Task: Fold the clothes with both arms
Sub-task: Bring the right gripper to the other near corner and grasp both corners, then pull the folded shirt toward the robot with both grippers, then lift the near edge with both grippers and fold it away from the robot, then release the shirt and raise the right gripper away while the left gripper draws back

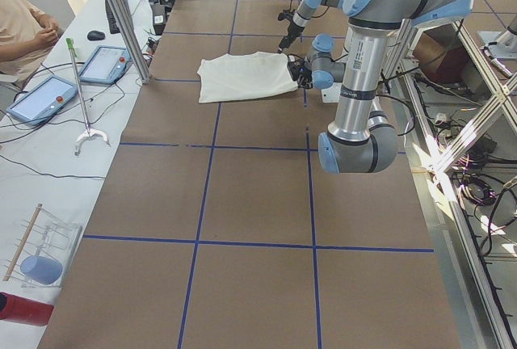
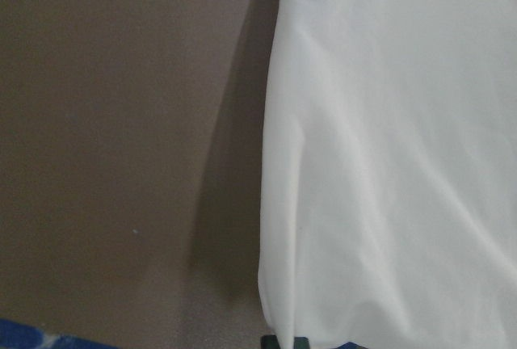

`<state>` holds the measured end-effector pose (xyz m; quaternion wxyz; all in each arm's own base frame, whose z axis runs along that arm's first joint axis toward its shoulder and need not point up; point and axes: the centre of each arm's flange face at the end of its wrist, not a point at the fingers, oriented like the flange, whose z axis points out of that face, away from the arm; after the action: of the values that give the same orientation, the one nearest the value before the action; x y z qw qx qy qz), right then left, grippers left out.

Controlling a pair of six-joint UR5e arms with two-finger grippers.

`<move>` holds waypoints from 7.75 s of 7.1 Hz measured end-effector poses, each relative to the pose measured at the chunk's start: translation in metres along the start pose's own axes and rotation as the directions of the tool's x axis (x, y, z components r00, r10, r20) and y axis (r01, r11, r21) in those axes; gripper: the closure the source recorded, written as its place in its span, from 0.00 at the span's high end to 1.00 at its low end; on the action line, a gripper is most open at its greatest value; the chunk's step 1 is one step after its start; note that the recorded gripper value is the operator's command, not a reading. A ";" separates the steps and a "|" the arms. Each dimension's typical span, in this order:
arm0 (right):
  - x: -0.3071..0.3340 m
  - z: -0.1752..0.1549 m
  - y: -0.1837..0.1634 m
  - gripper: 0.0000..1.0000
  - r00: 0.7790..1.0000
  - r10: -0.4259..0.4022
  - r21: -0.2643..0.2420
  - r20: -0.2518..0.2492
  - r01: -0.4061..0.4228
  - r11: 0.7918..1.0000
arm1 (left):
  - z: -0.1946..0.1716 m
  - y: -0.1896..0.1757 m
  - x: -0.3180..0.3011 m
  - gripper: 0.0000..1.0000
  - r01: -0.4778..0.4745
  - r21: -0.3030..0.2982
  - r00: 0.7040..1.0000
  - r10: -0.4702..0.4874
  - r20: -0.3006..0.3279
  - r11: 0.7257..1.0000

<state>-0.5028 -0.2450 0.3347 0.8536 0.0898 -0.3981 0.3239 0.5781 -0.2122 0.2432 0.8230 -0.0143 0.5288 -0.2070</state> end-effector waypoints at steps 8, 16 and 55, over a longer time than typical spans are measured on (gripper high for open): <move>-0.001 0.026 0.024 0.54 0.997 -0.062 0.076 -0.042 0.065 0.995 | 0.000 0.001 -0.003 0.00 0.006 0.000 1.000 -0.006 0.001 1.000; -0.013 0.019 0.028 0.00 0.998 -0.048 0.079 -0.027 0.050 0.996 | -0.003 0.001 0.000 0.00 0.011 -0.003 1.000 -0.011 -0.006 1.000; -0.141 0.075 -0.061 1.00 0.814 -0.579 0.002 -0.054 0.580 0.815 | -0.072 -0.233 0.062 1.00 -0.504 0.098 0.864 0.500 0.057 0.858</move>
<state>-0.5779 -0.3911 0.2871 0.9206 0.2061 -0.3272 0.0546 0.4609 -0.4334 0.2139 0.8558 0.1659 0.4897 -0.0139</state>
